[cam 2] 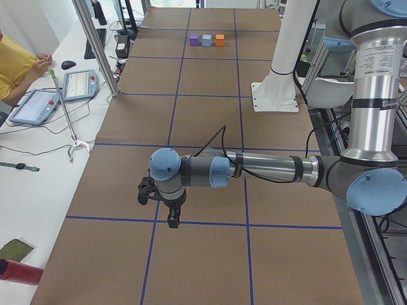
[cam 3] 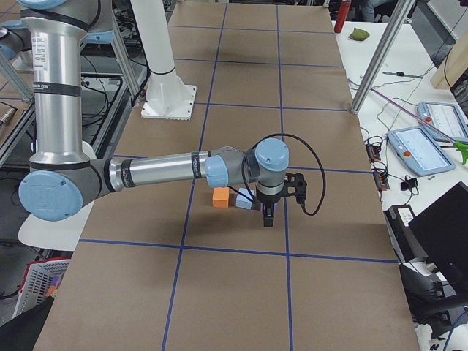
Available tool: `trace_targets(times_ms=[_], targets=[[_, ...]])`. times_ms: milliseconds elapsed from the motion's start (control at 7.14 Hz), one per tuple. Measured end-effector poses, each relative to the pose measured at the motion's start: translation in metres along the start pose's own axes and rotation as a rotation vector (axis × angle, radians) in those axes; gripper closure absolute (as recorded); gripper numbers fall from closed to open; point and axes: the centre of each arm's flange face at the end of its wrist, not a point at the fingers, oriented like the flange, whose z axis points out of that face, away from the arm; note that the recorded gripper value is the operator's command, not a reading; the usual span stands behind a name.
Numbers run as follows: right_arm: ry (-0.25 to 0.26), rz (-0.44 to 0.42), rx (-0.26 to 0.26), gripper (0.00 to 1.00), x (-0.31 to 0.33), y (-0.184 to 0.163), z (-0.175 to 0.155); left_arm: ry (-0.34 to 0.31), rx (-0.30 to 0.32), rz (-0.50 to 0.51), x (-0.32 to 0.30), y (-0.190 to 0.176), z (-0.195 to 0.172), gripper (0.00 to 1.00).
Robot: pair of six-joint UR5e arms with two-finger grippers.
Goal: Place blue block between orange and purple blocks
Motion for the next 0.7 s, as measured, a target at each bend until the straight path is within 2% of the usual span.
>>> trace_targets(times_ms=[701], targets=[[-0.027,0.005,-0.038,0.00,-0.002,0.009,0.015,-0.001,0.014,0.009,0.004,0.000,-0.006,0.00]])
